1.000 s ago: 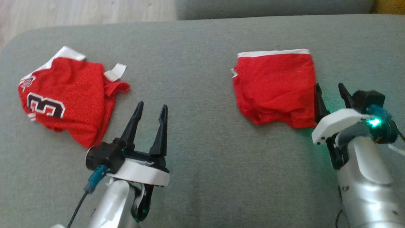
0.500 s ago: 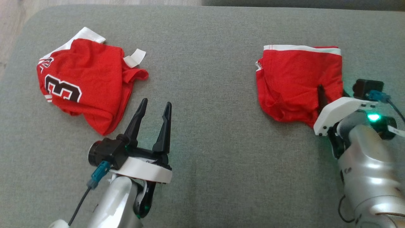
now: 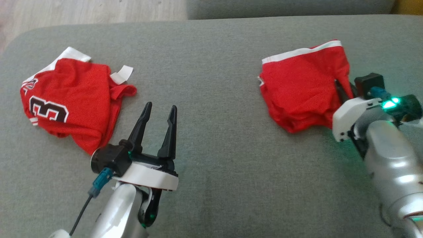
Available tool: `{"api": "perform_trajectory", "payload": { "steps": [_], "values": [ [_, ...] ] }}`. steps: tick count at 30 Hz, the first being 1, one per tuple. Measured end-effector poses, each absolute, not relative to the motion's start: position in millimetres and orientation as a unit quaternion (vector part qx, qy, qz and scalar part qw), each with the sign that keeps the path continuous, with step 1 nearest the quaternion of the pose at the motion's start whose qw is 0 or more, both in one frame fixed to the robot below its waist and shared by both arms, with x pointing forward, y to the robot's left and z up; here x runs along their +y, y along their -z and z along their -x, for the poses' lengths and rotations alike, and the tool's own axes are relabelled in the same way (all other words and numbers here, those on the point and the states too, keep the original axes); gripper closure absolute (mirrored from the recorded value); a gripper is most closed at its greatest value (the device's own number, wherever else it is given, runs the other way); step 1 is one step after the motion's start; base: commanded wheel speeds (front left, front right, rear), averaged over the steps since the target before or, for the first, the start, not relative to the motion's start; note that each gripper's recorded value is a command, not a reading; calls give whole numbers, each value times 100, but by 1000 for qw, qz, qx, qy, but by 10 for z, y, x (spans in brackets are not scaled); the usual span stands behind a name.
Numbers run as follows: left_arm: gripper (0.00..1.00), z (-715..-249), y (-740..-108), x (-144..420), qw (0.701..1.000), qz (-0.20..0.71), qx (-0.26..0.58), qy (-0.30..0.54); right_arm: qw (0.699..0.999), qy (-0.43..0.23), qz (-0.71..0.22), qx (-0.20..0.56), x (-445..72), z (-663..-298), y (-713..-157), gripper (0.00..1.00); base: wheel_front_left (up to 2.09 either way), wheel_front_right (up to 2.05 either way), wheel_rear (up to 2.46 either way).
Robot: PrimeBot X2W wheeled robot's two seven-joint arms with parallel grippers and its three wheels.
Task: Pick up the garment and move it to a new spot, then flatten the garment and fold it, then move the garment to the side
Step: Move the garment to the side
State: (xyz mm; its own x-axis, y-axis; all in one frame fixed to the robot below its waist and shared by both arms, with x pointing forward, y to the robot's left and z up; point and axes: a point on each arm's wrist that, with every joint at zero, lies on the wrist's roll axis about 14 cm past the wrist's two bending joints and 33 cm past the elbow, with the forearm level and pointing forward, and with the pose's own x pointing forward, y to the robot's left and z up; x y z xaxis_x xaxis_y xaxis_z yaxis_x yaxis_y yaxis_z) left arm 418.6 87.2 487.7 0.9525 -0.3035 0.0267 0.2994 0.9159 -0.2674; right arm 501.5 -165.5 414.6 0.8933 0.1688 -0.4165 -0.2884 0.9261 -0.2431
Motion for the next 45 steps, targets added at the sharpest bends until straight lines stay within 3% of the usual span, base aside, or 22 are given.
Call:
{"api": "perform_trajectory", "payload": {
  "steps": [18, 32, 33, 34, 41, 45],
  "values": [
    [0, -4367, -4755, 904, 979, 137, 18, 149, 904, 2, 292, 311, -3534, -4961, -4119, 100, 0, 0, 0],
    [0, -4436, -4609, 973, 980, 136, 34, 138, 906, 44, 276, 318, -3826, -5079, -4139, 100, 0, 0, 0],
    [0, -4449, -4621, 973, 980, 136, 32, 139, 909, 45, 274, 311, -3825, -5098, -4160, 40, 0, 0, 0],
    [0, -4459, -4633, 972, 980, 136, 30, 139, 912, 46, 272, 304, -3825, -5111, -4183, 0, 0, 0, 0],
    [0, -4469, -4737, 992, 982, 131, 17, 137, 924, 57, 272, 264, -3862, -5122, -4451, 0, 0, 0, 0],
    [0, -4448, -4898, 1002, 982, 128, -4, 137, 947, 55, 244, 204, -3670, -5207, -4747, 0, 0, 0, 0]
  ]
}}
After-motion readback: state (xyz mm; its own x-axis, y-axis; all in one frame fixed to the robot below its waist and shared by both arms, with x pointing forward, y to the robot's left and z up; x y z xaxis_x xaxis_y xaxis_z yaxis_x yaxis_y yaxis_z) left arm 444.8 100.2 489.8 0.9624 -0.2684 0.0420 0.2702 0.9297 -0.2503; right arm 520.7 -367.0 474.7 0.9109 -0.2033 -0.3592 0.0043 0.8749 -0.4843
